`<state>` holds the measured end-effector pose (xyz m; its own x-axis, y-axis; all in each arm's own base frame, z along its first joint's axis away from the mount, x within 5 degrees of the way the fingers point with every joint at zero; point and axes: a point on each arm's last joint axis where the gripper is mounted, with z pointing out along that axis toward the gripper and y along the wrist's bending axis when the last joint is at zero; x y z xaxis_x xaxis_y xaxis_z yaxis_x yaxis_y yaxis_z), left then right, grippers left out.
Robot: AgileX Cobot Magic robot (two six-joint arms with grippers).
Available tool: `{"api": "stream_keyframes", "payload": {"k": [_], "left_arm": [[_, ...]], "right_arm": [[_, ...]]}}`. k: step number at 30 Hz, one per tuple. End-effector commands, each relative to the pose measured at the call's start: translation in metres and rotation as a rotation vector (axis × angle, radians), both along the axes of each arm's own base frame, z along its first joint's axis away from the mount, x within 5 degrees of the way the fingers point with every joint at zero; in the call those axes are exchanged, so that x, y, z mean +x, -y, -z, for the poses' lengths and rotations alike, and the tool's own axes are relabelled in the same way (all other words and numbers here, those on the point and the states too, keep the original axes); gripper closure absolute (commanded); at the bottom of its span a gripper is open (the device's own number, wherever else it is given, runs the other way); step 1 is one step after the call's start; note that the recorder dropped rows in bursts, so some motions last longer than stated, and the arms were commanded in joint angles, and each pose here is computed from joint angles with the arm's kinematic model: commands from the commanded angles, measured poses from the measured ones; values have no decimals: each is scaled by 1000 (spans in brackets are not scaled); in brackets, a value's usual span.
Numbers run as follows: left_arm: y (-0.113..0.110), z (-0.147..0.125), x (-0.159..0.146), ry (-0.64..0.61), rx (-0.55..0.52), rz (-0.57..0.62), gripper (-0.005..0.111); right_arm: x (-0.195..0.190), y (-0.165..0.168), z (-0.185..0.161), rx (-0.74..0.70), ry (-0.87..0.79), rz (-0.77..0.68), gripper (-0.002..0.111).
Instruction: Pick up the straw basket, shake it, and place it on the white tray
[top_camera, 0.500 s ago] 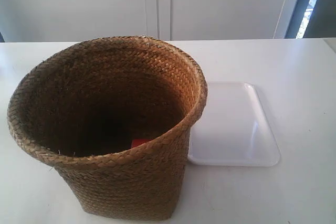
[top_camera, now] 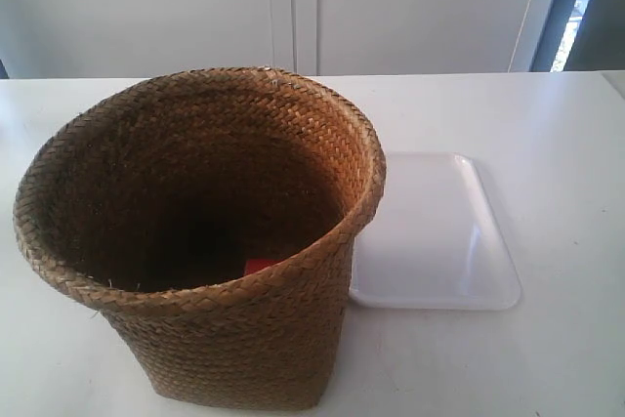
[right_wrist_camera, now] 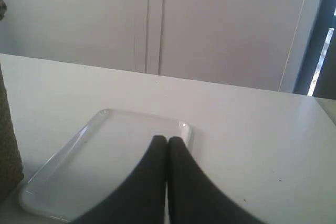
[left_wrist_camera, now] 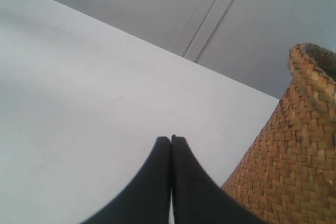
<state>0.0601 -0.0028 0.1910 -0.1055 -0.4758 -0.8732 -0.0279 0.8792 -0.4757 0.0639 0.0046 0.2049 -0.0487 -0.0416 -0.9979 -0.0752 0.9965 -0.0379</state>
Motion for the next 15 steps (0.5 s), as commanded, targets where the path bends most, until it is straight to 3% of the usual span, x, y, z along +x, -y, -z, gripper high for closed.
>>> {"api": "stream_keyframes", "payload": {"k": [1, 8, 10, 13, 15], "left_arm": [[0, 1, 0, -1, -7, -1, 107], [0, 1, 0, -1, -7, -1, 107], [0, 1, 0, -5, -7, 0, 107], [1, 5, -1, -46, -7, 12, 107], [1, 3, -1, -27, -7, 6, 107]], "right_arm": [[0, 0, -1, -24, 32, 2, 108], [0, 0, -4, 51, 62, 3, 108], [0, 0, -9, 142, 104, -1, 108], [-2, 0, -20, 457, 203, -35, 108], [-3, 0, -25, 523, 246, -54, 108]]}}
